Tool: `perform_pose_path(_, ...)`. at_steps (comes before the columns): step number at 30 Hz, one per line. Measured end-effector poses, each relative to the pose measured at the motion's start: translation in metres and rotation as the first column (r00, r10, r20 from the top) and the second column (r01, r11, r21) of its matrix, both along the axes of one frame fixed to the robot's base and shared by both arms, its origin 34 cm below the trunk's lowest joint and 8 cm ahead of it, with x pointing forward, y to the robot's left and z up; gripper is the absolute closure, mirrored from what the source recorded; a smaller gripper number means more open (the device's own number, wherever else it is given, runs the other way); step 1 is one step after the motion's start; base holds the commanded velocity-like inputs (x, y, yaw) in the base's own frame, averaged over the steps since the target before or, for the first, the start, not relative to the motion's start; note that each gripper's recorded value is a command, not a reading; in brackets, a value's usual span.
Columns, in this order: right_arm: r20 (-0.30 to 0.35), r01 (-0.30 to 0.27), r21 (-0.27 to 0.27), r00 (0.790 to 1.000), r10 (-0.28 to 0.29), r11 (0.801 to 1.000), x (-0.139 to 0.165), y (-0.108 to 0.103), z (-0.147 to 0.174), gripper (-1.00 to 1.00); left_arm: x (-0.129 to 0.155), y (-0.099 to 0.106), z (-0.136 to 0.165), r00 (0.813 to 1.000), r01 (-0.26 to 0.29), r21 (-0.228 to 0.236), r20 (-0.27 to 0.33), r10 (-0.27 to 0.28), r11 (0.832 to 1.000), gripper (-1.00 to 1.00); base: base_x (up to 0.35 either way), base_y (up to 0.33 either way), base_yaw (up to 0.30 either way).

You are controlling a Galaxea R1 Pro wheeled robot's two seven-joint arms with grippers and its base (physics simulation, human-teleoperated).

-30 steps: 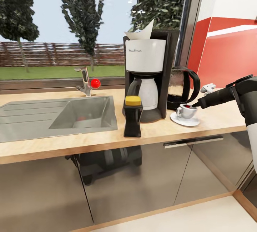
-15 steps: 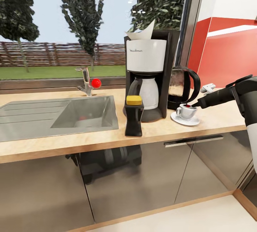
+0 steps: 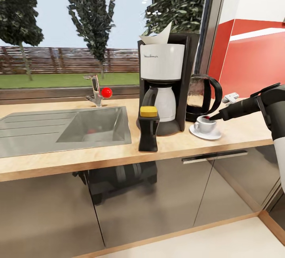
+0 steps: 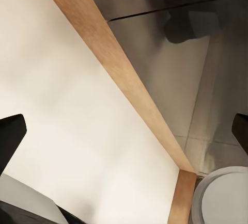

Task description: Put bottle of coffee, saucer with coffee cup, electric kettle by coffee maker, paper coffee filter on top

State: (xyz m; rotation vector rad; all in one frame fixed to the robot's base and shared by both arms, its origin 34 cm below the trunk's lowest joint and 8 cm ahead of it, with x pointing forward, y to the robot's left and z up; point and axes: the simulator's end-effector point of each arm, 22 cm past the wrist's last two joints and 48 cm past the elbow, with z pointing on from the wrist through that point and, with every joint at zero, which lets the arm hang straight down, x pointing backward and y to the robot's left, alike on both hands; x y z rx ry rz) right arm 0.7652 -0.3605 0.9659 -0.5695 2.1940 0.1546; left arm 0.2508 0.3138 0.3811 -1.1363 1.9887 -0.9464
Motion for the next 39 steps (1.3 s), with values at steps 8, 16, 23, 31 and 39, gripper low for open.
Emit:
perform_pose_path(8,0.000,0.000,0.000,1.000,0.000,1.000,0.000,0.000,0.000,-1.00,0.000,0.000,0.000,1.000,0.000,0.000,0.001,0.000,1.000,-1.00,0.000,0.000,0.000)
perform_pose_path(16,-0.001,0.001,0.000,1.000,-0.001,1.000,0.003,0.000,0.014,-1.00,0.003,0.000,0.015,1.000,0.000,0.000,0.001,0.000,1.000,-1.00,0.000,0.000,0.000)
perform_pose_path(23,0.002,0.000,0.000,1.000,0.000,1.000,0.005,-0.001,0.030,-1.00,0.006,0.000,0.029,1.000,0.000,0.000,0.001,0.000,1.000,-1.00,0.000,0.000,0.000)
perform_pose_path(31,0.031,0.011,0.054,0.999,-0.013,0.998,0.007,-0.010,0.058,-1.00,0.009,0.000,0.046,1.000,0.000,0.000,0.000,0.000,1.000,-1.00,0.000,0.000,0.000)
perform_pose_path(39,0.176,-0.018,0.157,0.984,-0.010,0.988,0.003,-0.037,0.099,-1.00,0.009,0.000,0.050,1.000,0.000,0.000,0.000,0.000,1.000,-1.00,0.000,0.000,0.000)
